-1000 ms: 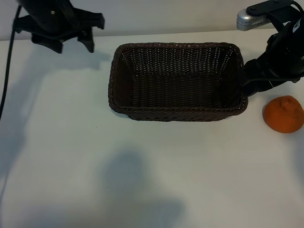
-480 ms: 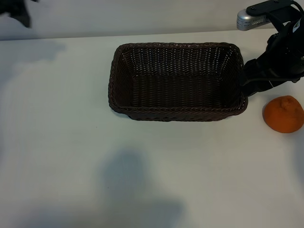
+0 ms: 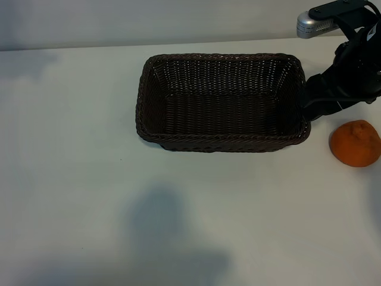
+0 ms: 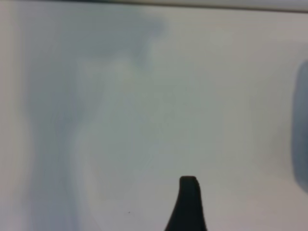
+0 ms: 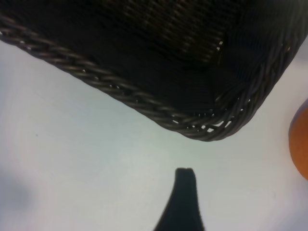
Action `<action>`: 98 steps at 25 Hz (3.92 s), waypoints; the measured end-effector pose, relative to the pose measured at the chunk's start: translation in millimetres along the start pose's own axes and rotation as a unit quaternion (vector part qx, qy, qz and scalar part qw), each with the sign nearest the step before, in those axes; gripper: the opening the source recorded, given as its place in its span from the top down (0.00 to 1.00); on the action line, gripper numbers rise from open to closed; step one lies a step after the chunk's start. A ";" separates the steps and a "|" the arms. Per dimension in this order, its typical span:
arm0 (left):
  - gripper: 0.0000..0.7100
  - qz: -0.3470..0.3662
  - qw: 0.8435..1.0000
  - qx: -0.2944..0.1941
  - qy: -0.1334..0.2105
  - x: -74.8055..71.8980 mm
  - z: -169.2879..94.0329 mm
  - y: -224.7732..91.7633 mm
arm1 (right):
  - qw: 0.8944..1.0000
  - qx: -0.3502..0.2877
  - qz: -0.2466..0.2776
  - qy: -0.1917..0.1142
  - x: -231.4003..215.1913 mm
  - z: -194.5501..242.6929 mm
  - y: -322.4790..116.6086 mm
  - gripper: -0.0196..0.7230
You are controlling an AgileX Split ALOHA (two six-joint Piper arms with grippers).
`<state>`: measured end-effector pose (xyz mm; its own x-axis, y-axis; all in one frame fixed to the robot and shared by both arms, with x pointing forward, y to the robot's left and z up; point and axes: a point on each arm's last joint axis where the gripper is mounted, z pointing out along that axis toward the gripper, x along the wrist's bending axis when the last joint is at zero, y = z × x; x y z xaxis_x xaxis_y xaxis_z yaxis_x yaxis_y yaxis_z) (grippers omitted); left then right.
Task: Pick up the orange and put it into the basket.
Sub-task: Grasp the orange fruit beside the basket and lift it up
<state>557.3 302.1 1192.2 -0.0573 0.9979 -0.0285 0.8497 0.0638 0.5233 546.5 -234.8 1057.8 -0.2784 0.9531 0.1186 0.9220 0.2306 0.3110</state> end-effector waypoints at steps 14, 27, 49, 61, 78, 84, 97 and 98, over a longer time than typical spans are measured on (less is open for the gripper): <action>0.16 0.023 0.990 -0.142 -0.016 0.6 -121.1 -54.1 | 1.000 0.000 0.000 0.000 0.0 0.0 0.1 0.17; 0.16 0.025 0.979 -0.197 0.037 21.2 -162.5 -195.6 | 1.000 0.000 0.000 0.000 0.0 0.0 0.1 0.17; 0.16 0.017 0.964 -0.264 0.016 25.9 -158.7 -299.6 | 1.000 -0.001 0.000 0.000 0.0 0.0 0.1 0.17; 0.16 0.020 0.977 -0.210 -0.015 21.4 -86.7 -332.5 | 1.000 -0.001 0.000 0.000 0.0 0.0 0.1 0.17; 0.16 0.056 0.983 -0.174 -0.014 21.2 -43.4 -352.6 | 1.000 -0.001 0.000 0.000 0.0 0.0 0.1 0.17; 0.16 0.056 0.982 -0.177 -0.014 21.3 -41.8 -355.8 | 1.000 -0.001 0.001 0.000 0.1 0.0 0.2 0.17; 0.16 0.057 0.982 -0.177 -0.013 21.6 -41.8 -355.8 | 1.000 -0.002 0.001 0.000 0.0 0.0 0.3 0.17; 0.16 0.057 0.982 -0.178 -0.013 21.6 -41.8 -355.9 | 1.000 -0.002 0.001 0.000 0.0 0.0 0.3 0.17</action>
<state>231.7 300.7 1040.9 0.0440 0.9986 0.0280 0.6129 -0.0491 0.7886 546.8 -234.7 1057.9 -0.2771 0.9534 0.1193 0.9214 0.2285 0.3144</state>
